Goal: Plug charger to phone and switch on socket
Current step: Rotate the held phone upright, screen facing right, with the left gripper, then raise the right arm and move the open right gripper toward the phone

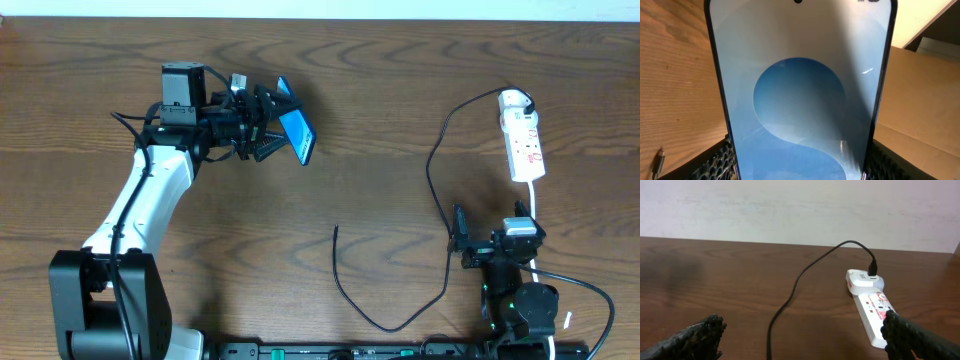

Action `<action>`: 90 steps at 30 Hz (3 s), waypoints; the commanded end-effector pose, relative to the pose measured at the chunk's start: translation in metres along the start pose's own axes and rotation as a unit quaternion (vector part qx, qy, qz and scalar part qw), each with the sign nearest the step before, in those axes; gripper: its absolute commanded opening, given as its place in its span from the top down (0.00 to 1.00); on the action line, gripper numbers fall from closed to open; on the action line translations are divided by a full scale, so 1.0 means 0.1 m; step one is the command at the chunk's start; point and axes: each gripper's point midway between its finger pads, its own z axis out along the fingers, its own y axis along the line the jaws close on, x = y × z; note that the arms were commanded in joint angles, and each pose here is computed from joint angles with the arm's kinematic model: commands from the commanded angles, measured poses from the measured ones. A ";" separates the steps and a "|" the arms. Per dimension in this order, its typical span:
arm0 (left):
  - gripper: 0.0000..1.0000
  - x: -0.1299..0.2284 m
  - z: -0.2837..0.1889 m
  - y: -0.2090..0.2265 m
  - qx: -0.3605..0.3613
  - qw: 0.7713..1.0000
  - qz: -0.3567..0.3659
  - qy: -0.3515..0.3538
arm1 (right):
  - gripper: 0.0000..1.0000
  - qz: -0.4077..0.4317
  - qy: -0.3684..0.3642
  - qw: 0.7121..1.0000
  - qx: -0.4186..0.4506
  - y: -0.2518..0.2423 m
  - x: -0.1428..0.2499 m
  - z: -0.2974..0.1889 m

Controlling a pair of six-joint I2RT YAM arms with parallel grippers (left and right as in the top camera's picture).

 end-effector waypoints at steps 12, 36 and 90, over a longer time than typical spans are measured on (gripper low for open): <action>0.93 -0.26 -0.10 -0.40 0.030 0.991 0.100 -0.079 | 0.01 -0.002 0.000 1.000 -0.004 0.01 0.01 0.00; 0.93 -0.45 -0.15 -0.54 0.050 0.989 0.058 -0.131 | 0.01 -0.002 -0.001 1.000 -0.004 0.01 0.00 0.00; 0.93 -0.48 -0.15 -0.54 0.049 0.988 0.055 -0.139 | 0.01 0.155 0.125 0.839 -0.506 1.61 -1.15 0.60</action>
